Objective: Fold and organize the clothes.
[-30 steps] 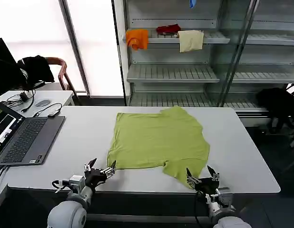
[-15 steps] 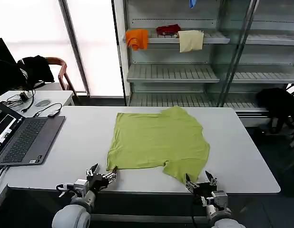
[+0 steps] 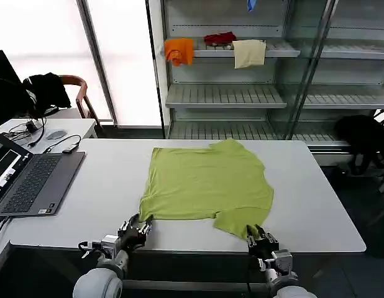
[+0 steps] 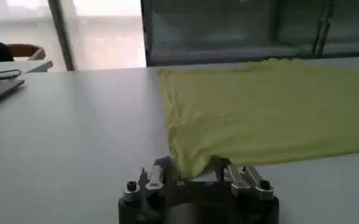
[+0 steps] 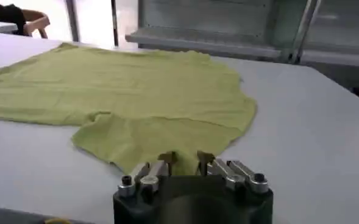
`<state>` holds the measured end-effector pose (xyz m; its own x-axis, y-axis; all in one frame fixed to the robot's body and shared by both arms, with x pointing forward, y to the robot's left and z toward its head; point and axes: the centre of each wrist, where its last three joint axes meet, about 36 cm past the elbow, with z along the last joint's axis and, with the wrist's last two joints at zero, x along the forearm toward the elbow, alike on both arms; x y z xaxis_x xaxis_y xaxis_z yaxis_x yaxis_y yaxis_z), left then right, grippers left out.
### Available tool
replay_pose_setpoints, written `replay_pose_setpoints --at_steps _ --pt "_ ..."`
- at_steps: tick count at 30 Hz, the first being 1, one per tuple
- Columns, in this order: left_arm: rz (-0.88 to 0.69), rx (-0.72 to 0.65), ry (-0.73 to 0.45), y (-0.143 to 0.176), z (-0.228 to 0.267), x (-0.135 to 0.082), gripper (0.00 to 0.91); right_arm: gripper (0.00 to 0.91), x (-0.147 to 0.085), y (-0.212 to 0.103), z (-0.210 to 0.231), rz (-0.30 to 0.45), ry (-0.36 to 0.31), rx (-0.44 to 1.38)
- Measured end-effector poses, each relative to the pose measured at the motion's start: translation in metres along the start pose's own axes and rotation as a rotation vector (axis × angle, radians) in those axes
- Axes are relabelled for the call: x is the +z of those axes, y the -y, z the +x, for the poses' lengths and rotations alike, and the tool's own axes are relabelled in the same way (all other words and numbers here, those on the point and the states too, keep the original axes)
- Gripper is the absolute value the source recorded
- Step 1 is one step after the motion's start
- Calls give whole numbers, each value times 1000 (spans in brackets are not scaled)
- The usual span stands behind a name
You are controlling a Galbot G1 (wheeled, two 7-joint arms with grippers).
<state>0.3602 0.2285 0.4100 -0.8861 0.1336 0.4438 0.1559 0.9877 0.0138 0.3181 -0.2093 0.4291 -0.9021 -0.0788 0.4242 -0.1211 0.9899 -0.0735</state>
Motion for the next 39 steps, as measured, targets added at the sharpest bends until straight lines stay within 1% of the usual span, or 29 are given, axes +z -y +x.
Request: replay_pose_setpoints --at_steps 8,16,21,23,30,39 --pt "4 13 6 0 1 -3 10 0 -3 -1 -1 -16 14 -4" --pt "49 39 64 -5 1 -20 0 0 -19 4 -3 -60 69 1" --pt "69 60 102 -9 -5 -34 10 0 -31 8 -11 -73 105 4" --pt "75 64 120 -12 -8 -40 0 0 -37 9 -16 -79 121 8" --pt "92 77 158 -17 -27 -57 10 0 -57 13 -41 -86 169 12" --pt "92 98 166 -19 -53 -70 10 0 -80 11 -87 -79 193 5"
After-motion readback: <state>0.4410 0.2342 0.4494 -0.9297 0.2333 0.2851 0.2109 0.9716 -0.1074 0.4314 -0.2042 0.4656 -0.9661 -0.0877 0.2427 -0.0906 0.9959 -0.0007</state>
